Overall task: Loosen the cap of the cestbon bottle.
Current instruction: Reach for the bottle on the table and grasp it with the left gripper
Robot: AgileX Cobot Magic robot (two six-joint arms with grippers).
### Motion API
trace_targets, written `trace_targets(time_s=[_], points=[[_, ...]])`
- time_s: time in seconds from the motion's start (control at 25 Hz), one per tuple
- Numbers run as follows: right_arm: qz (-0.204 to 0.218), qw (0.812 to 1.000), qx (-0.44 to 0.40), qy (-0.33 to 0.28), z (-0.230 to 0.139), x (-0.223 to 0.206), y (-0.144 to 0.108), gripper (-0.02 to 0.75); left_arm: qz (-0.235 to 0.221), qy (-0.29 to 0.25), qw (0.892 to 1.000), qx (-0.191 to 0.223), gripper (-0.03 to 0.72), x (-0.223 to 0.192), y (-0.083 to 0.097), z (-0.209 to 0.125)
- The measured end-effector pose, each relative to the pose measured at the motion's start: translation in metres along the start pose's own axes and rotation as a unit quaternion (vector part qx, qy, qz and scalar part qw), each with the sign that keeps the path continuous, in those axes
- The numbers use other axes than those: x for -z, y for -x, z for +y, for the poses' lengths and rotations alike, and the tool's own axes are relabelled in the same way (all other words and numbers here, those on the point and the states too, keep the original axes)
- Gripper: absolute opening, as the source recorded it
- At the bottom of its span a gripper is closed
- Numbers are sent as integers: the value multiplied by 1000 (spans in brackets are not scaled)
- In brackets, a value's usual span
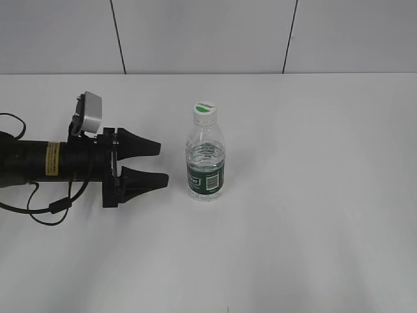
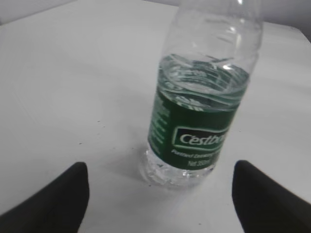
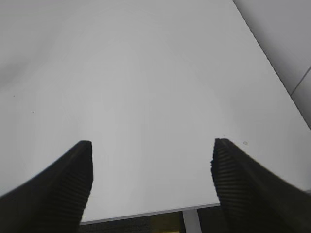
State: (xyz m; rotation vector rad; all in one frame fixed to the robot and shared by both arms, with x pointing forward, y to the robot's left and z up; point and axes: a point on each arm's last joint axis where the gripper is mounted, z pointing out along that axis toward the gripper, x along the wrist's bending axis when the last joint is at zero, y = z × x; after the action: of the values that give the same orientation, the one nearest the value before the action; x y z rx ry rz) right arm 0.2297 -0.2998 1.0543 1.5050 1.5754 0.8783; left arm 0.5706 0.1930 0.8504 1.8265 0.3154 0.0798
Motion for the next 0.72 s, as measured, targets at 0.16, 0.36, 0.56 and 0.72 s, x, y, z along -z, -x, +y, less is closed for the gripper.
trace_targets(time_s=[0.16, 0.36, 0.56, 0.72], points=[[0, 1000, 0, 0, 0, 0, 0, 581, -34, -8, 999, -28, 547, -11, 2, 4], [0, 1000, 0, 0, 0, 0, 0, 581, -37, -18, 998, -40, 522, -19, 3, 7], [0, 1000, 0, 0, 0, 0, 0, 581, -27, -14, 999, -36, 519, -24, 3, 9], [0, 1000, 0, 0, 0, 0, 0, 581, -20, -16, 999, -46, 518, -29, 4, 10]])
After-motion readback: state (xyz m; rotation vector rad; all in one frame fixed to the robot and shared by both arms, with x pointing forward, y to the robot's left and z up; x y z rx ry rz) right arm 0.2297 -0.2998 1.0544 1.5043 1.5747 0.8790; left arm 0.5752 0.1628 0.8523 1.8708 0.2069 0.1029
